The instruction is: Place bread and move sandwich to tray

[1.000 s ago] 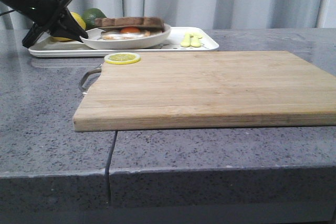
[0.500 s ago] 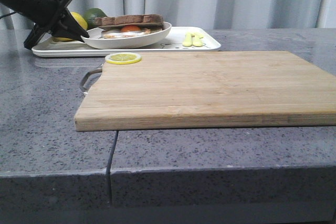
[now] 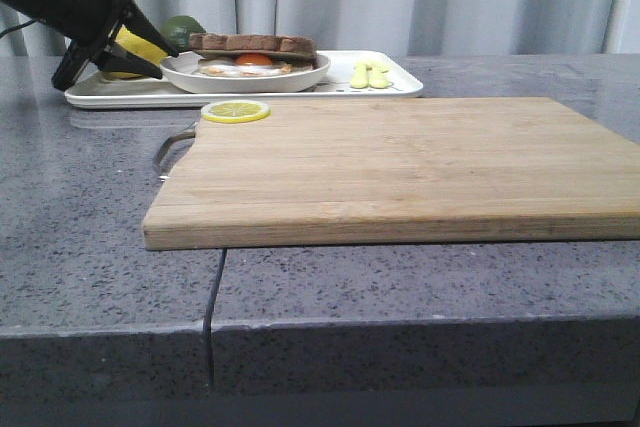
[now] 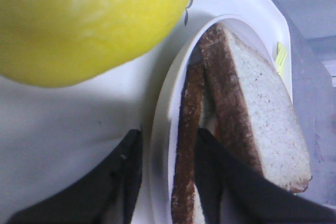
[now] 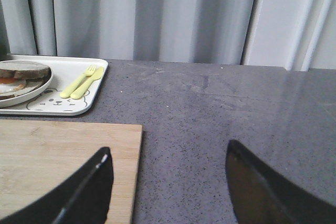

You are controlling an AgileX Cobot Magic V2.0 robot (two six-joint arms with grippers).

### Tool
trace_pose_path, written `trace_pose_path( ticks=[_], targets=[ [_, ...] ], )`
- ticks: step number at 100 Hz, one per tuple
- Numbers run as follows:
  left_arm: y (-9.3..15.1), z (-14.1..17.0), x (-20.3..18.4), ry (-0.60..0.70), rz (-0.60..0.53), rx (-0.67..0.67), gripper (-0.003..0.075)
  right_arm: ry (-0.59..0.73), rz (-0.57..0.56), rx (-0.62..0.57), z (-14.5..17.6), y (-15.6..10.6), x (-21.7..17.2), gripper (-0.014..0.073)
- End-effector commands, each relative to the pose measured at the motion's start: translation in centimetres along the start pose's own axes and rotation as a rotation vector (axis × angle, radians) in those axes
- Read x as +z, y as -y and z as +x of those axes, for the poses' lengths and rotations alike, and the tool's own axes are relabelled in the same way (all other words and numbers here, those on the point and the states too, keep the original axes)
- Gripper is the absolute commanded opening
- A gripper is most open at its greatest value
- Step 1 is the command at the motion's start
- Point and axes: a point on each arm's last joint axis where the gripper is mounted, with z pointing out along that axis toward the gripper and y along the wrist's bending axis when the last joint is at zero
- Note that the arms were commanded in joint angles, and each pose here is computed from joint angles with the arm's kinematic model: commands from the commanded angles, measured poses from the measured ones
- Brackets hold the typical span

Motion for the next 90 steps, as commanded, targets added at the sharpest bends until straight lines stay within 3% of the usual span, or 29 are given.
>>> trace_pose_path(
  ticks=[1, 32, 52, 72, 90],
  targets=[
    [4.1, -0.7, -2.9, 0.046, 0.108, 0.018, 0.0306, 0.093, 0.014, -0.005, -1.5, 0.1, -0.2, 0.0469],
    [6.5, -1.7, -5.7, 0.016, 0.122, 0.118, 0.0307, 0.095, 0.009, 0.009, -1.5, 0.1, -0.2, 0.0469],
    [7.9, -2.6, -9.2, 0.006, -0.049, 0.272, 0.0307, 0.095, 0.005, 0.022, -1.5, 0.0, -0.2, 0.0469],
    [11.7, -2.8, -13.9, 0.097, -0.038, 0.371, 0.0306, 0.099, 0.005, 0.021, -1.5, 0.0, -0.2, 0.0469],
    [15.9, -0.9, -18.7, 0.163, -0.017, 0.468, 0.0303, 0.103, 0.005, 0.021, -1.6, 0.0, -0.2, 0.0469]
  ],
)
